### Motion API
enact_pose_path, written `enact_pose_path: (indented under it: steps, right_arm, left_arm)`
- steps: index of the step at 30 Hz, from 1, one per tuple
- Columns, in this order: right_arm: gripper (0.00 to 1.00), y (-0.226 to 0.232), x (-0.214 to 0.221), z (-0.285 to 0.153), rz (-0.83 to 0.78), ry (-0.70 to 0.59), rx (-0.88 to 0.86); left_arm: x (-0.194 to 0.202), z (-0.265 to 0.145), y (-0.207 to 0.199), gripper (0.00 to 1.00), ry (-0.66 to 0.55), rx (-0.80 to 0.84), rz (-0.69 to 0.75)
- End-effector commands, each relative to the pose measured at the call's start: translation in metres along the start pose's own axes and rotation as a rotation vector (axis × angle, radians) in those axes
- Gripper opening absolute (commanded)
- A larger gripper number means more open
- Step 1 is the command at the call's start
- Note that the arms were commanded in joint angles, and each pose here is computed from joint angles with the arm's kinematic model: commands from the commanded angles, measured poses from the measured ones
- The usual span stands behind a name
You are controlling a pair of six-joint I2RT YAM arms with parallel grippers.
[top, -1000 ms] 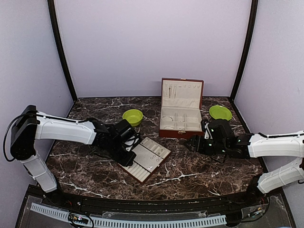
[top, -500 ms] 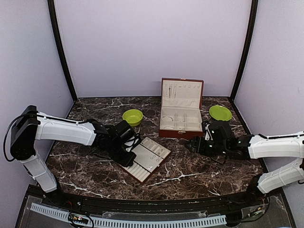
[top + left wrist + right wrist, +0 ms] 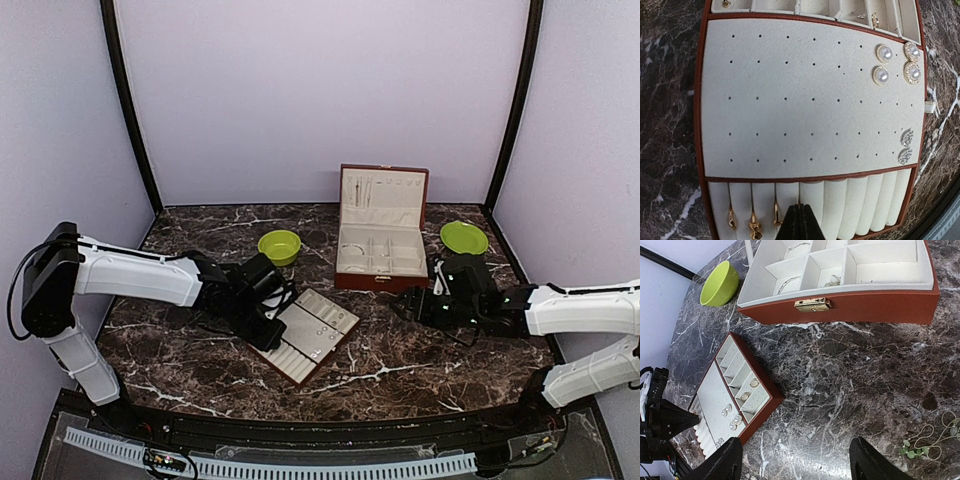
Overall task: Organize the mixed jewelry
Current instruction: Adjust the ring on the ring tray.
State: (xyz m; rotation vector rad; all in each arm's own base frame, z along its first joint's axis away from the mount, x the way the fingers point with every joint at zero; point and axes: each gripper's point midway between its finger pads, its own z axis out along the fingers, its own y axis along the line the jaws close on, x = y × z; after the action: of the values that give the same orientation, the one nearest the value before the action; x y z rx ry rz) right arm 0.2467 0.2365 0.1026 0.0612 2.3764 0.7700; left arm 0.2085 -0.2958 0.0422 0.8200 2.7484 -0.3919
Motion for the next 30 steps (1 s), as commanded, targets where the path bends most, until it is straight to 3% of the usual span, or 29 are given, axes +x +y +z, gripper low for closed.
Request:
enact_pose_path:
  steps: [1, 14, 30]
  right_arm:
    - [0.74, 0.005, -0.010, -0.005, 0.002, -0.037, -0.019]
    - [0.82, 0.023, -0.014, -0.003, -0.085, -0.001, -0.056]
    - [0.85, 0.058, -0.009, 0.040, -0.218, 0.123, -0.143]
  left_arm:
    - [-0.010, -0.022, -0.005, 0.09, -0.034, 0.006, -0.004]
    - [-0.041, -0.080, -0.021, 0.47, -0.230, 0.097, -0.104]
    - [0.007, -0.060, -0.021, 0.69, -0.245, 0.294, -0.424]
